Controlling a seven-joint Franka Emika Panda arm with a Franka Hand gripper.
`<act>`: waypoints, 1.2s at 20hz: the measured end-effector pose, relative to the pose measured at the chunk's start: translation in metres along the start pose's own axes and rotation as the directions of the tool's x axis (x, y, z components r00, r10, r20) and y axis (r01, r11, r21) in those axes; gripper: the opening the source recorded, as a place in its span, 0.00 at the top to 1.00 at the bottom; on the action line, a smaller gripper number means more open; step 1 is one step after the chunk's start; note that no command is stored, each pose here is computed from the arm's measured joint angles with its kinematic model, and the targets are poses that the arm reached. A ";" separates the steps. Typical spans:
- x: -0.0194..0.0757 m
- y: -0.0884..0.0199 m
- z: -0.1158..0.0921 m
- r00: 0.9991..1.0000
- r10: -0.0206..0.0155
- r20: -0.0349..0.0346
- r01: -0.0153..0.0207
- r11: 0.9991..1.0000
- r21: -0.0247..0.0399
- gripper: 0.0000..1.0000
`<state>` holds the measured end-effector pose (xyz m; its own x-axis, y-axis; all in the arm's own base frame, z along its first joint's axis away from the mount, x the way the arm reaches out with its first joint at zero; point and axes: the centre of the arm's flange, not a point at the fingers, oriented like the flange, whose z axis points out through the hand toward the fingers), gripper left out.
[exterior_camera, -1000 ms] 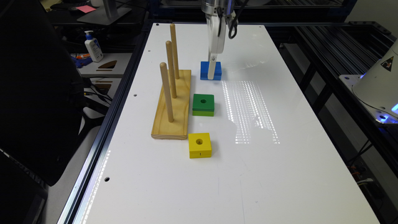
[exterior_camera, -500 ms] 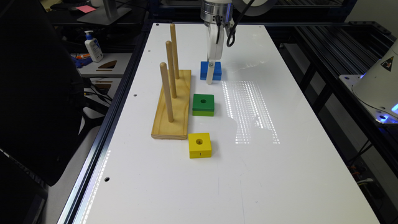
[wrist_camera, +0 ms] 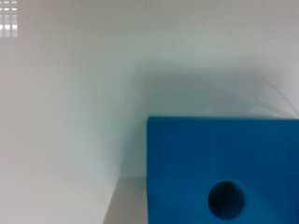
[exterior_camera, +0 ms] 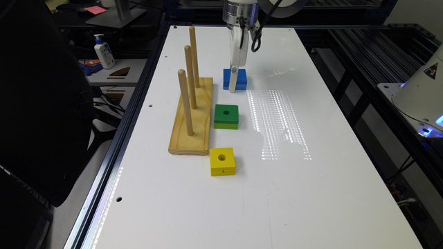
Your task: Pick up blue block.
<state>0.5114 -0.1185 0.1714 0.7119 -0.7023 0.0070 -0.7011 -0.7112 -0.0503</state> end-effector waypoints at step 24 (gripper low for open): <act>0.0036 -0.003 -0.050 1.000 -0.003 -0.003 0.003 1.000 -0.009 1.00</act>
<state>0.5138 -0.1207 0.2218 0.7139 -0.7001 0.0100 -0.6993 -0.7137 -0.0414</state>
